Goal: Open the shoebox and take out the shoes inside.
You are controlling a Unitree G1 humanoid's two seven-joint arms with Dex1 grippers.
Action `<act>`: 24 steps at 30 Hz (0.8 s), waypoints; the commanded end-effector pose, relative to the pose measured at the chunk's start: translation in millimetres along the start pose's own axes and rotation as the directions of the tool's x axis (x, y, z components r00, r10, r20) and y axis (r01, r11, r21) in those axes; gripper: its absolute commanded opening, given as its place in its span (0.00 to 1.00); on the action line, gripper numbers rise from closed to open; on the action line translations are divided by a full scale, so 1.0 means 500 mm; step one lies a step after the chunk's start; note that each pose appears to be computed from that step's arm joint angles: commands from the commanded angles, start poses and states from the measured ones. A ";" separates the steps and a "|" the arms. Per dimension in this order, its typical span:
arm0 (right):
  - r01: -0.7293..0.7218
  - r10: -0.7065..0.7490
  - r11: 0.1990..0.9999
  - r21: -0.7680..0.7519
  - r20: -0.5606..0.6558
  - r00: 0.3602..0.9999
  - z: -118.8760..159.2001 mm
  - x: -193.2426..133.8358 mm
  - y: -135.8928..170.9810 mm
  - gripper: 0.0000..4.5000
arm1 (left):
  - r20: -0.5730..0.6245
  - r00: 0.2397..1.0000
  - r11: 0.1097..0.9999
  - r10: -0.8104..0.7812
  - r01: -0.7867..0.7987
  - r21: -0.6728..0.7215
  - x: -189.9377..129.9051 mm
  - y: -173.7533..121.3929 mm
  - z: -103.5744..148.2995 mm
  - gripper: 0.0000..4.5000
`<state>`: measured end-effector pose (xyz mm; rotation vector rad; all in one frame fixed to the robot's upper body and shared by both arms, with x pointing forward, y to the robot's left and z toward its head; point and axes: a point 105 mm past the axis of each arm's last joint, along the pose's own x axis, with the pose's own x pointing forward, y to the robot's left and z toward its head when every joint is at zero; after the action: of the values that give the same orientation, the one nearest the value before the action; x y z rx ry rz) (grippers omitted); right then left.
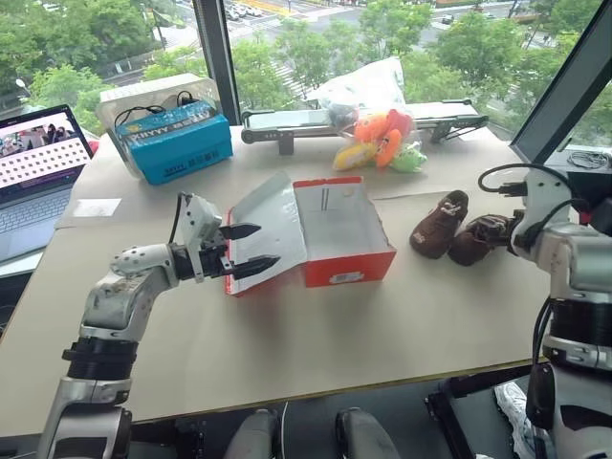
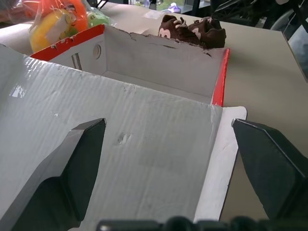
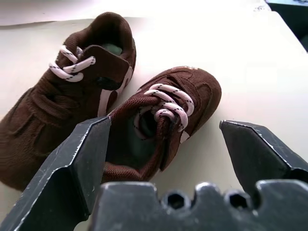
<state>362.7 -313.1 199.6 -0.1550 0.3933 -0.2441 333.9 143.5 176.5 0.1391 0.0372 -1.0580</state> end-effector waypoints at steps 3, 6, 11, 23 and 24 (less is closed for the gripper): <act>-0.101 0.109 0.994 -0.045 0.276 0.955 0.087 -0.069 0.039 0.97 | 0.024 1.000 0.999 0.006 -0.008 0.048 0.000 0.004 0.025 1.00; -0.206 0.255 0.966 -0.159 0.427 0.868 0.110 -0.110 0.103 0.97 | 0.048 0.995 0.995 0.088 -0.089 0.033 0.001 0.022 0.026 1.00; -0.291 0.335 0.942 -0.165 0.471 0.816 0.064 -0.152 0.136 0.97 | 0.073 0.963 0.965 0.261 -0.263 0.010 -0.011 0.048 0.016 1.00; -0.081 0.155 0.975 -0.205 0.377 0.913 -0.062 -0.121 0.067 0.97 | 0.091 0.569 0.575 0.818 -0.816 -0.061 -0.179 0.170 -0.067 1.00; -0.070 0.144 0.977 -0.203 0.380 0.914 -0.065 -0.119 0.064 0.97 | 0.084 0.550 0.556 0.831 -0.828 -0.077 -0.185 0.171 -0.077 1.00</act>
<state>305.1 -262.6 171.8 -0.3265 0.0899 -0.0092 367.0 256.7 153.7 0.0586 -0.0784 -0.1574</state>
